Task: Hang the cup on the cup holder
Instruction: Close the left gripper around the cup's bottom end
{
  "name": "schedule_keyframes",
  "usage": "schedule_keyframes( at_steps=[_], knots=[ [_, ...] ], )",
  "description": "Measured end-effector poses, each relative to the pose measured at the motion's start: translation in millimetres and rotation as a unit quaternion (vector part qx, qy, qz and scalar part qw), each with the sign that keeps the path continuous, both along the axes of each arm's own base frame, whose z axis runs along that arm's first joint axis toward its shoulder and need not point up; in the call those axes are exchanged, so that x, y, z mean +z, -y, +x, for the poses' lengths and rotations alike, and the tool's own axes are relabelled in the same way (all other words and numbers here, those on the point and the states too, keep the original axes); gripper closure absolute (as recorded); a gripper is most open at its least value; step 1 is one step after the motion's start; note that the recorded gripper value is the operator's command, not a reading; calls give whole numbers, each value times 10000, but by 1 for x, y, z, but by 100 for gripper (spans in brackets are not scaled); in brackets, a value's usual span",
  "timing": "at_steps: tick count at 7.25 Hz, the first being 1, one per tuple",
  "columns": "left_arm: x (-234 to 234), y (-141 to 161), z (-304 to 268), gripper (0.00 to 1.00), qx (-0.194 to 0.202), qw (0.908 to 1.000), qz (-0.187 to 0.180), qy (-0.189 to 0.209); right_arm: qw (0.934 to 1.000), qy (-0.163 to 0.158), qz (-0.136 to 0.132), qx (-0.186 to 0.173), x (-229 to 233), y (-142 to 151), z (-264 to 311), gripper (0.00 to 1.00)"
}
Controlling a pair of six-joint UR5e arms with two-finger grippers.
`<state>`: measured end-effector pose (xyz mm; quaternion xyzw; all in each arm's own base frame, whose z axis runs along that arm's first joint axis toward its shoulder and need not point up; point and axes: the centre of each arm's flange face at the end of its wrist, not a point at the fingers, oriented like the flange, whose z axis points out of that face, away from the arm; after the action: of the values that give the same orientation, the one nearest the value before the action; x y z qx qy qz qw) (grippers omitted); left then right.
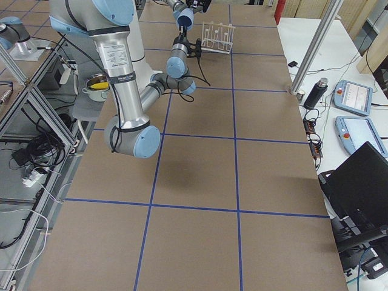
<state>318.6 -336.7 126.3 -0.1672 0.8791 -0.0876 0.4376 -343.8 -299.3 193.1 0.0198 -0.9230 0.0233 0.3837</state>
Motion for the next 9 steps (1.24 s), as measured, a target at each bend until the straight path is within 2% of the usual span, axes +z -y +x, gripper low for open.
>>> schedule_keyframes(
  at_steps=[3,9],
  knots=[
    [-3,-3,-4,3,2,10000,42,-57,10000,1,3,8,0,0,0,100],
    [-4,-8,-3,14,22,9999,100,-75,10000,7,-11,33,1,1,1,100]
  ],
)
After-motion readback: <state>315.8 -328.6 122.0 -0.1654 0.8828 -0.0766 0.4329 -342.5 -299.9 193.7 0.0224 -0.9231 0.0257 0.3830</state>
